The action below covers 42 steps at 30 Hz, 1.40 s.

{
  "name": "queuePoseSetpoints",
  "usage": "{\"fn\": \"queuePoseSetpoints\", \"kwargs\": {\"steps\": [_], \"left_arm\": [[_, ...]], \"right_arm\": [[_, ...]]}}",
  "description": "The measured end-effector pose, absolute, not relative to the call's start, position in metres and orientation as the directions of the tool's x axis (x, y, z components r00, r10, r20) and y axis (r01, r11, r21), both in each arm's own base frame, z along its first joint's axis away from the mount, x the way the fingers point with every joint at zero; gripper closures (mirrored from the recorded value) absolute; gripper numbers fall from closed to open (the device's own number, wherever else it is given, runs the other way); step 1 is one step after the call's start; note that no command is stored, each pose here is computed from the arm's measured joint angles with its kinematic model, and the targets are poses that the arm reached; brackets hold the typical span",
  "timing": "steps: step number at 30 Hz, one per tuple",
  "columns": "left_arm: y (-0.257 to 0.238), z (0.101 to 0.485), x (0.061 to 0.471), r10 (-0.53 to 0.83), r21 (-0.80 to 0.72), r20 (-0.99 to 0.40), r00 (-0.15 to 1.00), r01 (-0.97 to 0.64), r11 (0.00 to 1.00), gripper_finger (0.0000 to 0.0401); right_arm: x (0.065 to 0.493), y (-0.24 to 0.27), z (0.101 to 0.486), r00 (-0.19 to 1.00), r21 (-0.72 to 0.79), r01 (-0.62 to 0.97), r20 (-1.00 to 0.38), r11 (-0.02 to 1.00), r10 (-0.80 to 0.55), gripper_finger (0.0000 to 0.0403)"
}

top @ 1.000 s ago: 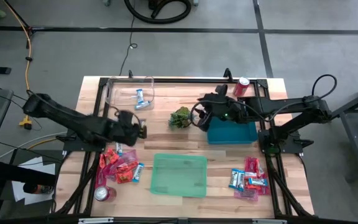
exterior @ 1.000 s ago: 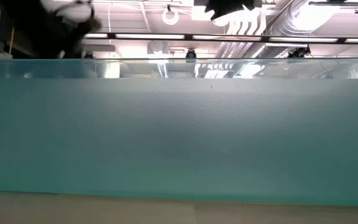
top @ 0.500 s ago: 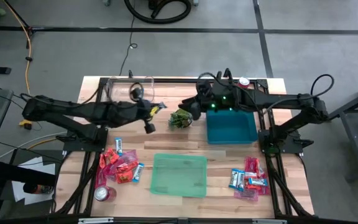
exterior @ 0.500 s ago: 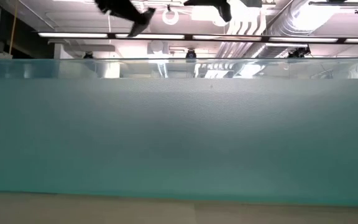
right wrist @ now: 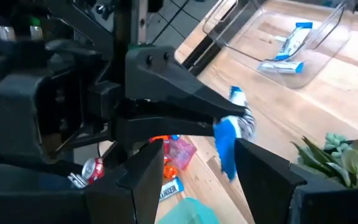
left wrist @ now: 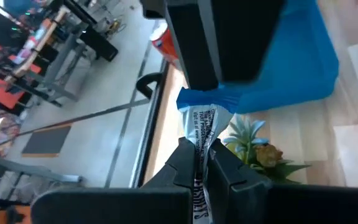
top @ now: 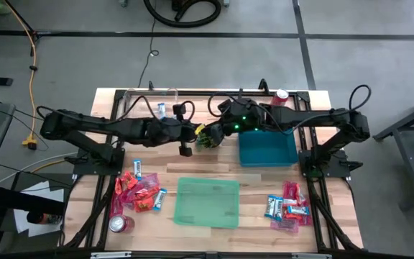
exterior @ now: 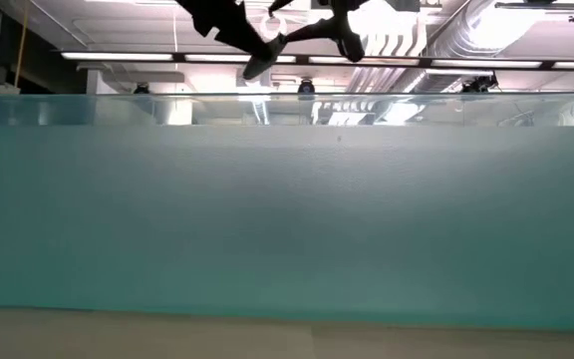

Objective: Sort candy
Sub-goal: Put the white chocolate bar into the transparent bin

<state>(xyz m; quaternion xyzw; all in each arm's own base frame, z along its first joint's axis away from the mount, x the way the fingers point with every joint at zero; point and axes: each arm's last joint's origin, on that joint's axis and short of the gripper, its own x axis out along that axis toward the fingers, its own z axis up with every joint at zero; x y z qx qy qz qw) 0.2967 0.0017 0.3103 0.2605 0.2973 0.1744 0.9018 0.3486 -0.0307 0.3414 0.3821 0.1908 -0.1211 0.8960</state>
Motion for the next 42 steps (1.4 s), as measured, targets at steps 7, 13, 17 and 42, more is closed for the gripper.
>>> {"fn": "queuePoseSetpoints", "kwargs": {"steps": [7,13,17,42], "left_arm": [[0.003,0.309,0.297,0.466,0.568,-0.452,0.761,-0.158,0.808,0.04],[0.002,0.312,0.297,0.446,0.554,-0.438,0.78,-0.157,0.818,0.0401],[0.003,0.312,0.297,0.481,0.576,-0.427,0.766,-0.179,0.797,0.0401],[0.163,0.223,0.186,0.504,0.08,-0.856,0.115,-0.933,0.351,0.0401]], "right_arm": [[0.352,-0.032,0.334,0.881,0.608,0.401,-0.461,0.685,-0.107,0.0213],[0.352,-0.035,0.331,0.864,0.564,0.439,-0.48,0.699,-0.155,0.0213],[0.352,-0.035,0.33,0.855,0.546,0.452,-0.491,0.705,-0.168,0.0213],[0.314,-0.043,0.359,0.834,0.449,0.494,-0.486,0.745,-0.26,0.0213]]}}
